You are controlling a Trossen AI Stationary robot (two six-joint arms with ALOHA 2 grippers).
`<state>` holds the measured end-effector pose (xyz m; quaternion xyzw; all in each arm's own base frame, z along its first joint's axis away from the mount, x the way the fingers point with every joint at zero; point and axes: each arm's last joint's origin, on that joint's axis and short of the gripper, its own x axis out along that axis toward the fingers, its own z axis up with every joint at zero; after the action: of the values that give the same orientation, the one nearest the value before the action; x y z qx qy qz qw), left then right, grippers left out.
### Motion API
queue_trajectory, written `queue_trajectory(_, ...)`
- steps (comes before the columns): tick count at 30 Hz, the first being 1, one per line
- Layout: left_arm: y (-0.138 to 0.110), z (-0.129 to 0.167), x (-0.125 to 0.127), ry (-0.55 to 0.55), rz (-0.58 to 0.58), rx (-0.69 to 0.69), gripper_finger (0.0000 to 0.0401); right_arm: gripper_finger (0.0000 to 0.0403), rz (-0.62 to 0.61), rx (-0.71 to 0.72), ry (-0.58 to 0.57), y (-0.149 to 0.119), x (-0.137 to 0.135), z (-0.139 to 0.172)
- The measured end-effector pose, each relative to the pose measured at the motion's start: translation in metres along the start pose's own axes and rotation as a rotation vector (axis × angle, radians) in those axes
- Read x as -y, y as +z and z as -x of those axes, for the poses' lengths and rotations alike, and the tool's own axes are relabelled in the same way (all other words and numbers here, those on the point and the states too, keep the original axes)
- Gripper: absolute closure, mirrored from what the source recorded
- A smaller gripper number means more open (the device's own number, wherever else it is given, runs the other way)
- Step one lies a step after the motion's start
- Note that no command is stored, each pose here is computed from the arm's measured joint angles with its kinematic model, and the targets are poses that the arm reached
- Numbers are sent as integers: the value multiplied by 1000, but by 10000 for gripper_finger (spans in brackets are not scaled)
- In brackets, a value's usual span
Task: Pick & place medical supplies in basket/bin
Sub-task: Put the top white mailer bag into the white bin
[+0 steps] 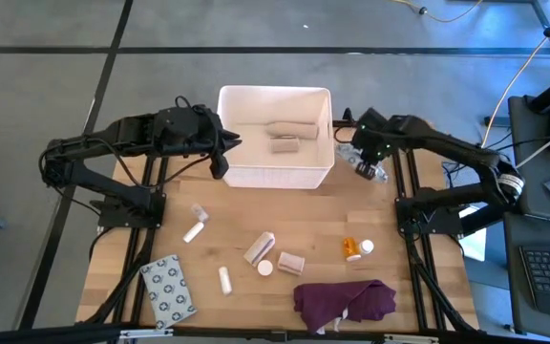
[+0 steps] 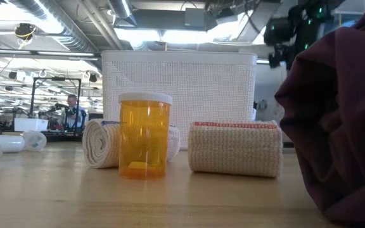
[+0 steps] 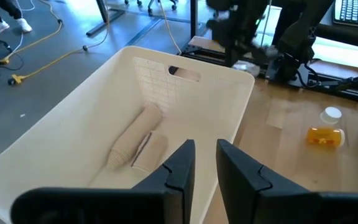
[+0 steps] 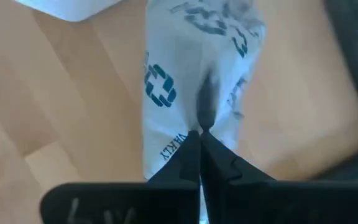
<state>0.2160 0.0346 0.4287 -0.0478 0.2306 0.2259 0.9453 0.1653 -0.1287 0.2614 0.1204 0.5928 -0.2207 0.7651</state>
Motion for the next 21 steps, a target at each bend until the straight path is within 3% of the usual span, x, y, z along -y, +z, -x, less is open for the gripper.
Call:
queue_trajectory(10, 0, 0, 0, 0, -2, -1, 346, 403, -170, 188, -203, 6, 10, 105)
queue_trajectory(17, 0, 0, 0, 0, -2, -2, 345, 403, -213, 545, -260, 15, 15, 193)
queue_trajectory(21, 0, 0, 0, 5, -3, -1, 343, 403, -208, 759, -202, 26, 16, 231)
